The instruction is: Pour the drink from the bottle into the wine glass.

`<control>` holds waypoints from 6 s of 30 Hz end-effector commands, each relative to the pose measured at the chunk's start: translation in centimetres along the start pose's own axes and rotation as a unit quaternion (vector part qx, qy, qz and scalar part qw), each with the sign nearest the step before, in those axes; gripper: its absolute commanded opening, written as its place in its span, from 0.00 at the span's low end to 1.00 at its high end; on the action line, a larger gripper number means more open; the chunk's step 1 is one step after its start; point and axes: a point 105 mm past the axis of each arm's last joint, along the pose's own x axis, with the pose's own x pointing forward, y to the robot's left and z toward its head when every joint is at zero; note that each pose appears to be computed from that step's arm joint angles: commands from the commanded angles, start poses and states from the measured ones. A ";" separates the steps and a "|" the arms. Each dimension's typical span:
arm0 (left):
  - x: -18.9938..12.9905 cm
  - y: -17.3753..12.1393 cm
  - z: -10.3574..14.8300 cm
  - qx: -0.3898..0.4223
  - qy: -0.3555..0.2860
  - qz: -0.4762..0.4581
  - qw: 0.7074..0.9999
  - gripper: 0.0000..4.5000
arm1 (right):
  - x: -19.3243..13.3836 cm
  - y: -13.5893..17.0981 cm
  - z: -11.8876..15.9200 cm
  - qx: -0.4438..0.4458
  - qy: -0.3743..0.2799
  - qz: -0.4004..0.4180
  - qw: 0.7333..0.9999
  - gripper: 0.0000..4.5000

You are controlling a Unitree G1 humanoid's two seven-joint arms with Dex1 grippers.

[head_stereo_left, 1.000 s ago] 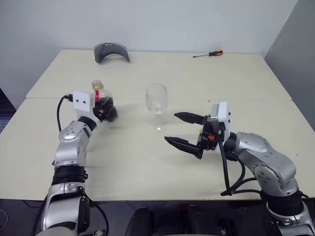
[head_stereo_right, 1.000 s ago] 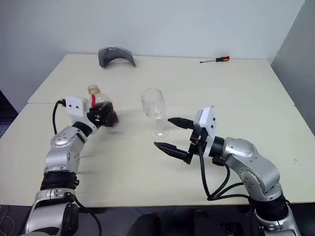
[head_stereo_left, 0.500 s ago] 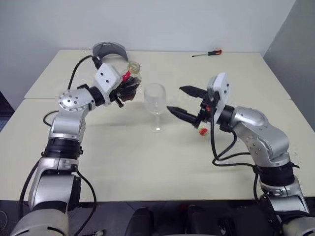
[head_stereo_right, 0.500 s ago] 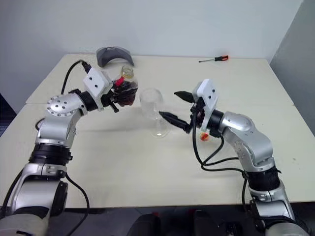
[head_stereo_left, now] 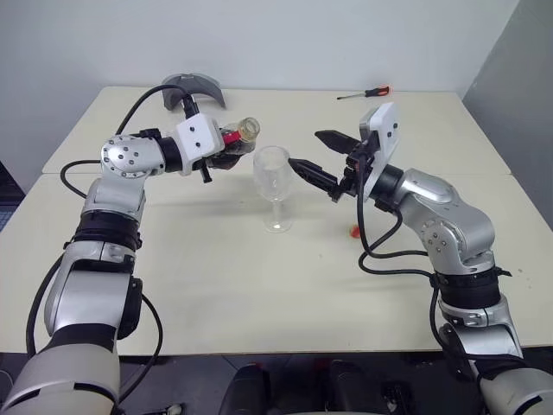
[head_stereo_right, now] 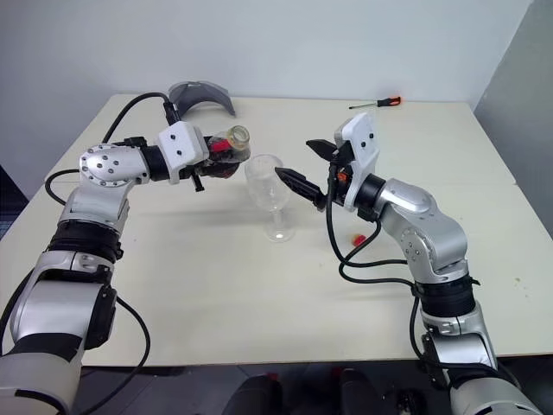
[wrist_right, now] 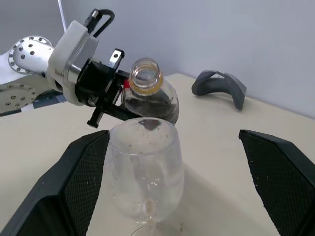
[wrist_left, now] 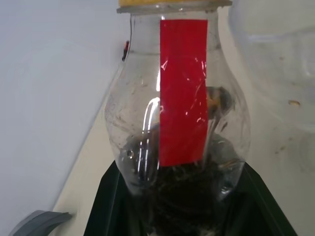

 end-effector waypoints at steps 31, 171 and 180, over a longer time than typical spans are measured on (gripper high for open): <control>-0.8 3.2 2.9 0.188 0.011 -0.019 0.982 0.28 | -0.3 2.0 1.0 0.001 -0.028 0.054 0.998 1.00; -1.0 6.2 5.9 0.443 0.071 -0.039 0.893 0.28 | -0.2 0.4 0.7 -0.029 -0.035 0.044 0.998 1.00; -1.1 6.3 6.0 0.450 0.073 -0.040 0.889 0.28 | -0.2 0.5 0.7 -0.029 -0.035 0.046 0.998 1.00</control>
